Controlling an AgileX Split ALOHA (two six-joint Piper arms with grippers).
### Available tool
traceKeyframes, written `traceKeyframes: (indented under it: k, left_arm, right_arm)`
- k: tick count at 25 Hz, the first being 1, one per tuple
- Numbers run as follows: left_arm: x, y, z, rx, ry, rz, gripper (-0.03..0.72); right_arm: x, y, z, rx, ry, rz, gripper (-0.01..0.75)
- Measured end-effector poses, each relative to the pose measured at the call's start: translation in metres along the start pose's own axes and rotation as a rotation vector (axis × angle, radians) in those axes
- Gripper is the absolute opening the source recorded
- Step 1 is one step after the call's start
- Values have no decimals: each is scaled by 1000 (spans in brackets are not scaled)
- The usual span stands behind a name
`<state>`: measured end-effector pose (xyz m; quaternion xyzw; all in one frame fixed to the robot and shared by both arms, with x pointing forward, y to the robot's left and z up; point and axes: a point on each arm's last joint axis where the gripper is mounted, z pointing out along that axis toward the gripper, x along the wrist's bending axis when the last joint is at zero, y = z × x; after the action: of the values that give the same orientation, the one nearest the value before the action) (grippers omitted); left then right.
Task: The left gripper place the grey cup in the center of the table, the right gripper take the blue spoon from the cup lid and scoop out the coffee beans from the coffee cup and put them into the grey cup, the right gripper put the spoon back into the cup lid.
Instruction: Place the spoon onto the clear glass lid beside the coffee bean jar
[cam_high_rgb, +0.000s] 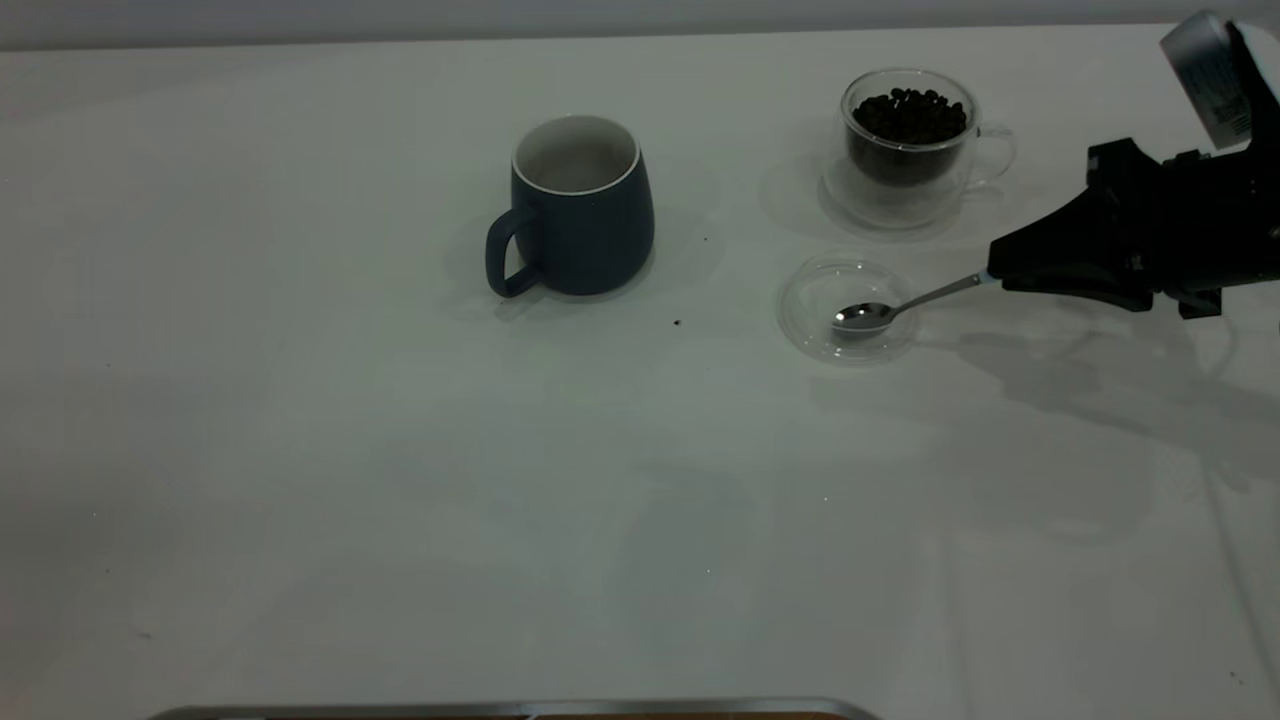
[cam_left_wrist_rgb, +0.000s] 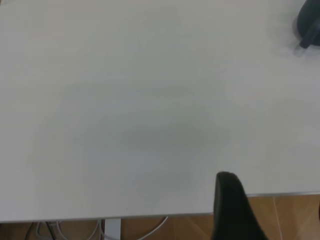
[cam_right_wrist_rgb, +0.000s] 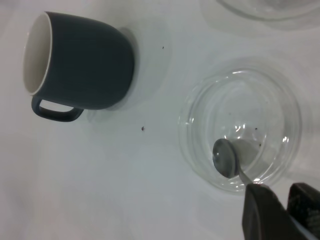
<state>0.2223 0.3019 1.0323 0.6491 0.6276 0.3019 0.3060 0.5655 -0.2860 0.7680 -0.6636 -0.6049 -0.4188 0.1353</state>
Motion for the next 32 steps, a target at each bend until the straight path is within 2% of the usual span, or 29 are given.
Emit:
traceKeyframes:
  k: [14,25,28,32]
  left_arm:
    - [0,0,0,0,0,-1,475]
    - [0,0,0,0,0,-1,475]
    - [0,0,0,0,0,-3,475]
    - [0,0,0,0,0,-3,475]
  right_arm:
    - [-10,15,17,-30,70,-34,102]
    - [-8,10,39,11,104,-57,127]
    - [-9,9,39,15,91,-60,193]
    - [-11,8,40,19,78,-59,366]
